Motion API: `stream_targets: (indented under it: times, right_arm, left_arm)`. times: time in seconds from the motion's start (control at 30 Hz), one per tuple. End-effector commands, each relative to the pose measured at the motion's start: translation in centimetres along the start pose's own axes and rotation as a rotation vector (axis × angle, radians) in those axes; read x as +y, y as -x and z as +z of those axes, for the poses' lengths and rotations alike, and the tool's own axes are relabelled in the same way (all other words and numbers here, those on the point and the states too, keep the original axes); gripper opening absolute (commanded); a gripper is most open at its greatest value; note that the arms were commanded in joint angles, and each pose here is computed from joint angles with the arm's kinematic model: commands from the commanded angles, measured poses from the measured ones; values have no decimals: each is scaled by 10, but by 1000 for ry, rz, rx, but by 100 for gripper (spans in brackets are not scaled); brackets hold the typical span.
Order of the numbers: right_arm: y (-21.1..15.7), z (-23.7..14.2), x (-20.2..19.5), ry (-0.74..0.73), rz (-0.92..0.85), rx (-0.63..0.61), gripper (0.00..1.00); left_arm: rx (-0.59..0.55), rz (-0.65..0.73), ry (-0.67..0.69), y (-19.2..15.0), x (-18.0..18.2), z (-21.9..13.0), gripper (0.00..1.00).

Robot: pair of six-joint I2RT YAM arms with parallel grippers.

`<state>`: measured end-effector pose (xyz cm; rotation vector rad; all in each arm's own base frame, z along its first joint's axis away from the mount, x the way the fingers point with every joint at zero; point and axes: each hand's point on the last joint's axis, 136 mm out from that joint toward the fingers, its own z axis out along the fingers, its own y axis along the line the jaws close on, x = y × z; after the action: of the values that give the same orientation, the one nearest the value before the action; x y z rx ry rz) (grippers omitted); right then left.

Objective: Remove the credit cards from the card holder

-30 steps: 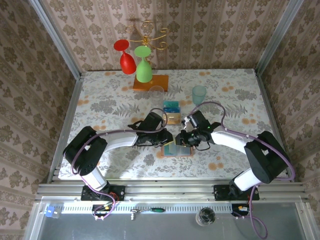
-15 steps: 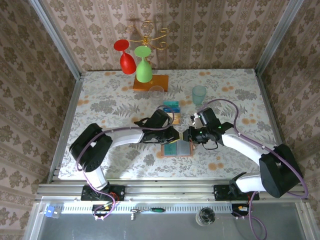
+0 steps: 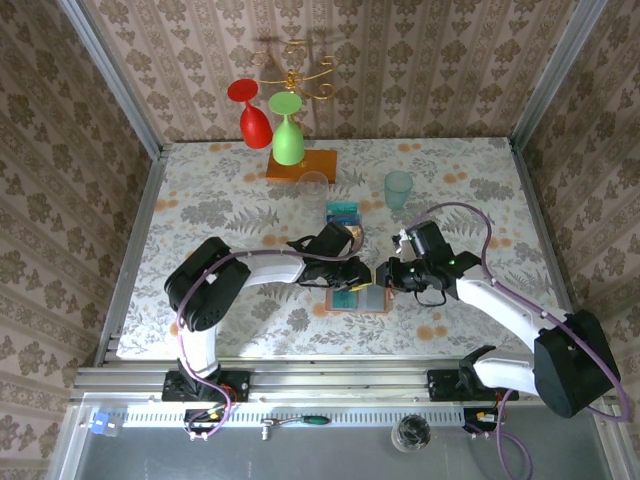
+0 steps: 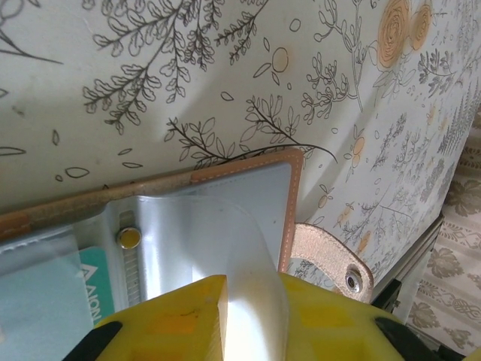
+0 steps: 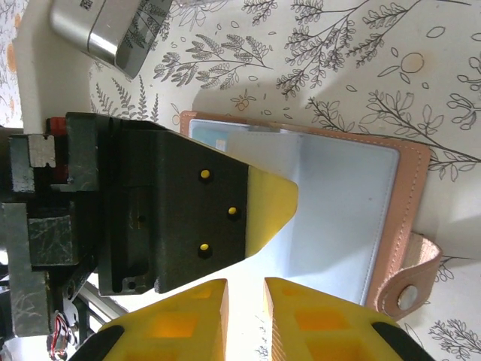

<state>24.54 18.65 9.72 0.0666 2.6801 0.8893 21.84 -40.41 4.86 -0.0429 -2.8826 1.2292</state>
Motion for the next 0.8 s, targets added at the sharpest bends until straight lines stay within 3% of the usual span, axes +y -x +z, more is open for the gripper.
stream_targets:
  times: [0.0,0.47,0.77]
  right_arm:
    - [-5,-4,-9,-36,9,5,20]
    - [3,-8,-2,-36,10,3,25]
    - [6,-9,1,-32,24,0,25]
  left_arm:
    - [-3,24,-50,3,-19,-3,24]
    - [-77,80,-131,28,-54,-35,27]
    - [-102,68,-133,32,-45,-47,28]
